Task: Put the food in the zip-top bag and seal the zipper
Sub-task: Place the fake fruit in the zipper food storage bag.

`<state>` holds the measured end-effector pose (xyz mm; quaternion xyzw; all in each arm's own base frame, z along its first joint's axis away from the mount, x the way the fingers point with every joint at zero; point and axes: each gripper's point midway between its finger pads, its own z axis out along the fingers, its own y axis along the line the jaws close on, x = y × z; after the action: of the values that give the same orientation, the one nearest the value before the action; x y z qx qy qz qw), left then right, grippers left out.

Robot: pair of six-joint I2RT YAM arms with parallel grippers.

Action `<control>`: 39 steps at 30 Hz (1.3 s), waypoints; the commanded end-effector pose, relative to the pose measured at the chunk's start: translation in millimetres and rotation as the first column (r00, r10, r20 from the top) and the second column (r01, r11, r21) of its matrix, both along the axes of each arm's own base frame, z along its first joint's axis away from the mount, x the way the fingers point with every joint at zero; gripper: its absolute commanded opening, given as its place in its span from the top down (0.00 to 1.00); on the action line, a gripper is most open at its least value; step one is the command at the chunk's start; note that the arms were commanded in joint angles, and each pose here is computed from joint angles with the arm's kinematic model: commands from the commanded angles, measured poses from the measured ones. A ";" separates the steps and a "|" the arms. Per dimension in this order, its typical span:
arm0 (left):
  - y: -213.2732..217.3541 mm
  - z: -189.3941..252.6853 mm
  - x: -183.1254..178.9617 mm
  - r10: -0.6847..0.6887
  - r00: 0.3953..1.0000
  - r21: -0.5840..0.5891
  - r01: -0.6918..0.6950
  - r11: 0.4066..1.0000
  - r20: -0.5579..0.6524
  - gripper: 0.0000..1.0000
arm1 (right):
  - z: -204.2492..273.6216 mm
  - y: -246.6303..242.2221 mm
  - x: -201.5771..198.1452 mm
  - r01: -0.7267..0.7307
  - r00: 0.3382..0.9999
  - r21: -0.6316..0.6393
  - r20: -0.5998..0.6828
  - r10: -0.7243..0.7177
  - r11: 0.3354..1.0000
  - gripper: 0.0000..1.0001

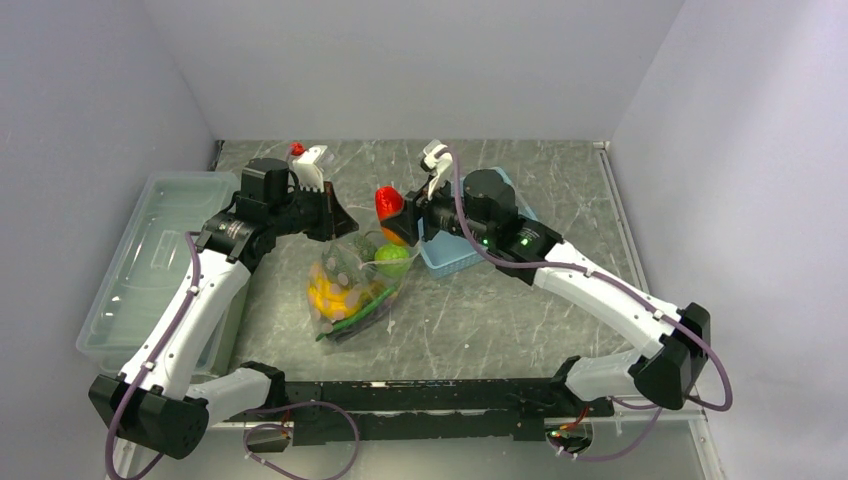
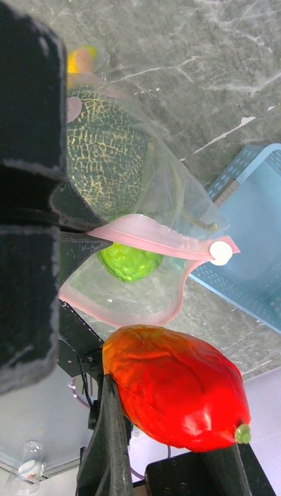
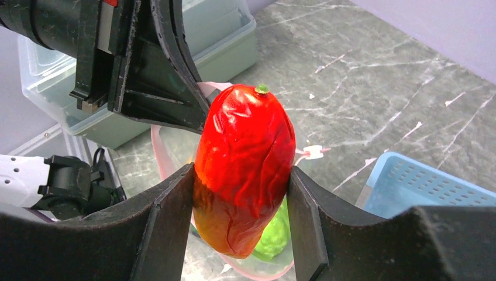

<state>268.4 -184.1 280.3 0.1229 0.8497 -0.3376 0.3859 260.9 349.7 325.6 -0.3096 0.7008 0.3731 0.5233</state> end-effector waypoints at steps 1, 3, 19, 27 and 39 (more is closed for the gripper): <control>-6.3 13.1 0.3 -0.025 0.999 -0.037 0.027 0.999 0.044 1.00 | 17.7 16.4 -1.0 -0.053 0.994 0.063 0.098 0.046 0.997 0.78; -6.5 13.6 0.2 -0.025 0.999 -0.039 0.027 0.999 0.045 1.00 | 13.1 20.5 -1.1 -0.058 0.993 0.058 0.103 0.052 0.997 0.78; -7.7 13.7 -1.3 -0.033 0.999 -0.045 0.035 0.998 0.040 1.00 | -34.9 38.1 -15.6 -0.103 0.990 -0.008 0.092 0.104 0.995 0.80; -6.9 12.7 0.0 -0.025 0.999 -0.044 0.027 0.999 0.036 1.00 | -48.9 42.5 -27.9 -0.126 0.992 -0.030 0.028 0.127 0.992 0.80; -7.7 14.2 -0.7 -0.032 0.999 -0.047 0.034 0.998 0.042 1.00 | -63.6 54.2 -30.5 -0.089 0.973 -0.016 -0.216 0.083 0.996 0.79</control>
<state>269.0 -183.4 278.8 0.1179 0.8514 -0.3380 0.3833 230.9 394.3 247.4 -0.3438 0.7334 0.3891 0.4389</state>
